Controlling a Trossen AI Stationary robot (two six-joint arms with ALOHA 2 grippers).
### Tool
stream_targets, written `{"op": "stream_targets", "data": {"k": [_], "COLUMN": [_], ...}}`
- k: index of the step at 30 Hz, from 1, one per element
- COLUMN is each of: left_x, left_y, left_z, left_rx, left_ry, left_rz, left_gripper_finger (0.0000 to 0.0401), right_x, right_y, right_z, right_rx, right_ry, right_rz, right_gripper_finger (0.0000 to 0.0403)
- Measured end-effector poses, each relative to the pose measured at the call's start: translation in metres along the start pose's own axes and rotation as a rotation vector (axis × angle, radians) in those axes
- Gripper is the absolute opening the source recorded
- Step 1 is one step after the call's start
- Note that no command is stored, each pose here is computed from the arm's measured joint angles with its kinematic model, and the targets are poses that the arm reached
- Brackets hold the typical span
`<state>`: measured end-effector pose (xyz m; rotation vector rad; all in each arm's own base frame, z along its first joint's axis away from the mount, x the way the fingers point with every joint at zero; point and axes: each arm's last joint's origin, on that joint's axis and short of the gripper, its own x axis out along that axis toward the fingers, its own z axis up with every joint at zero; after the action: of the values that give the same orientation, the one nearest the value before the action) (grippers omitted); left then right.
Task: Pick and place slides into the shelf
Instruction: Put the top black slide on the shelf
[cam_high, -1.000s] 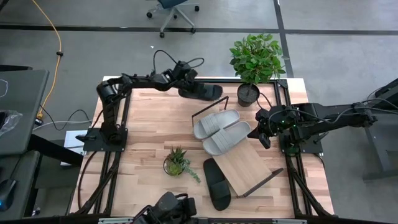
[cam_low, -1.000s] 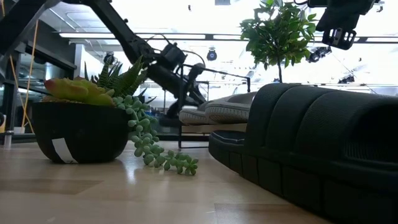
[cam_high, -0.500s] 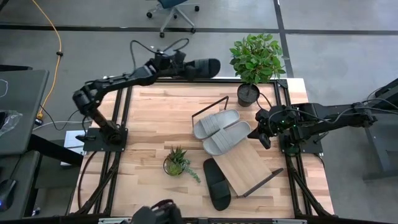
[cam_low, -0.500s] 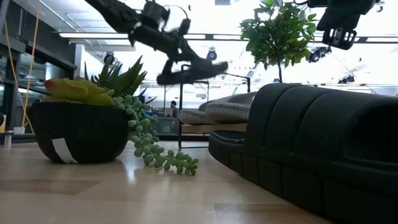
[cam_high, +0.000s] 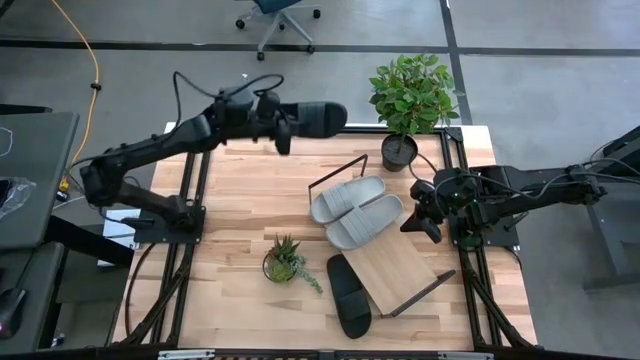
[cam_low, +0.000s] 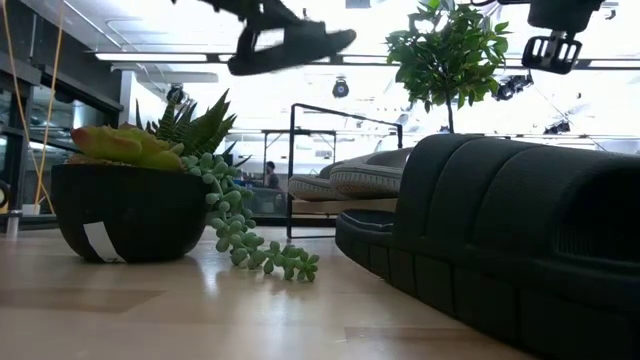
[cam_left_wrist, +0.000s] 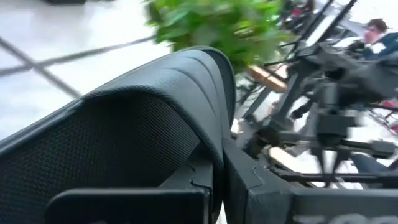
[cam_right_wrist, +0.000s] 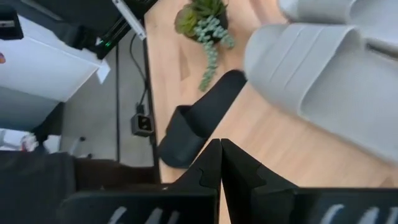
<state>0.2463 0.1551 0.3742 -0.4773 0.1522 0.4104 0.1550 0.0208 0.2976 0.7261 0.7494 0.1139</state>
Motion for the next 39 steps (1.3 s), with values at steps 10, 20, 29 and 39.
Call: {"op": "stream_targets", "data": {"k": [10, 20, 29, 39], "left_x": [-0.008, -0.011, 0.002, 0.020], "left_y": [-0.088, -0.147, -0.172, -0.180], "left_z": [-0.031, -0.067, -0.092, -0.100], "left_rx": [0.040, 0.014, -0.005, -0.041], "left_ry": [-0.055, -0.198, -0.209, -0.229], "left_rz": [-0.010, 0.163, 0.146, 0.059], "left_gripper_finger": [0.0000, 0.0000, 0.0000, 0.0000], "right_x": [0.000, -0.018, -0.026, -0.024], "right_y": [0.004, 0.021, 0.024, 0.033], "right_z": [0.006, 0.017, 0.019, 0.032], "right_rx": [-0.009, -0.065, -0.055, -0.073], "right_ry": [-0.062, -0.467, -0.542, -0.692], "right_rz": [0.038, -0.010, 0.002, 0.037], "right_gripper_finger": [0.0000, 0.0005, 0.0140, 0.0228]}}
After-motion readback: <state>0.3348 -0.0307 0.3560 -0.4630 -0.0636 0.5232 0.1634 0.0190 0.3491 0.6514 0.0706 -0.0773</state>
